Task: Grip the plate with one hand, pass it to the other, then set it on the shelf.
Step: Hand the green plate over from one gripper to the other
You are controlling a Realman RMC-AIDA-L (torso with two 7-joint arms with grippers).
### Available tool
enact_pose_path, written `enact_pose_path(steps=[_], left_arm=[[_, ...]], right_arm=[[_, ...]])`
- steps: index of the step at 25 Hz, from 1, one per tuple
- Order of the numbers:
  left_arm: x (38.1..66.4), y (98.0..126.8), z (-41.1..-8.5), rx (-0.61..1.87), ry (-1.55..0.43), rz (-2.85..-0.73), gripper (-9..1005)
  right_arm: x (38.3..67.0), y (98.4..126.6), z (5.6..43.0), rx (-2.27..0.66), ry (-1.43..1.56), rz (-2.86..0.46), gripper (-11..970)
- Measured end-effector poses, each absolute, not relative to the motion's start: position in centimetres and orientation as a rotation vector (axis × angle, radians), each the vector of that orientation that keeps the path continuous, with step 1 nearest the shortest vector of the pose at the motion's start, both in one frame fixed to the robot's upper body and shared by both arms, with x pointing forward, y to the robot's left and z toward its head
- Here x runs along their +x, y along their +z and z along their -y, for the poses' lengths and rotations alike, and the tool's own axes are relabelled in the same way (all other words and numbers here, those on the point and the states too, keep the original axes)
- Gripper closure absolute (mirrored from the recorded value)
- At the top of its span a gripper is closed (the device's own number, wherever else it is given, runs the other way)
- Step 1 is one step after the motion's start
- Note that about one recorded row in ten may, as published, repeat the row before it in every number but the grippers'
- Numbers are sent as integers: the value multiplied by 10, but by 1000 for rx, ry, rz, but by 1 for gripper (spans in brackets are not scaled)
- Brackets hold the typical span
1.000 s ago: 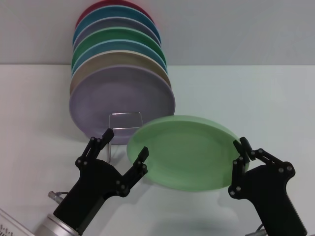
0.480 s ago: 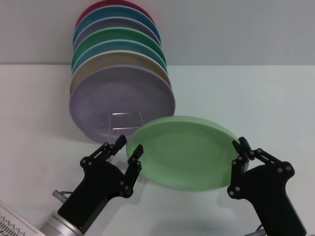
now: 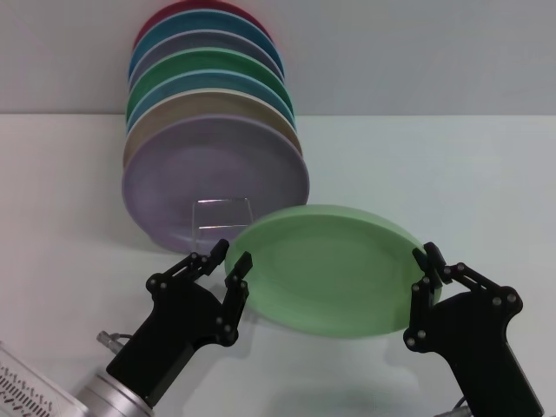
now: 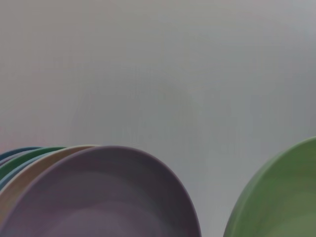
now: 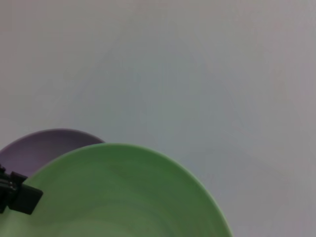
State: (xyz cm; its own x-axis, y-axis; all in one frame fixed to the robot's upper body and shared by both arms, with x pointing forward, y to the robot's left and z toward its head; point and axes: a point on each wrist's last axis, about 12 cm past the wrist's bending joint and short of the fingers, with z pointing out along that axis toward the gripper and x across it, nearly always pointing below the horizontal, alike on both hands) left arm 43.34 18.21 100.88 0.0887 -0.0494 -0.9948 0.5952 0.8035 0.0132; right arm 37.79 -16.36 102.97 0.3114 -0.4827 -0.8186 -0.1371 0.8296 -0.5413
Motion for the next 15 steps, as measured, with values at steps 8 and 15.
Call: enact_pose_path(steps=[8,15], left_arm=[[437,1009,-180,481,-507,-1416,723],[440,1011,-179,484,-508,-1409,754]], right_arm=[[378,1029,164,-588,-247,-1252,942],[378,1029,165,-590,-248,-1253,943]])
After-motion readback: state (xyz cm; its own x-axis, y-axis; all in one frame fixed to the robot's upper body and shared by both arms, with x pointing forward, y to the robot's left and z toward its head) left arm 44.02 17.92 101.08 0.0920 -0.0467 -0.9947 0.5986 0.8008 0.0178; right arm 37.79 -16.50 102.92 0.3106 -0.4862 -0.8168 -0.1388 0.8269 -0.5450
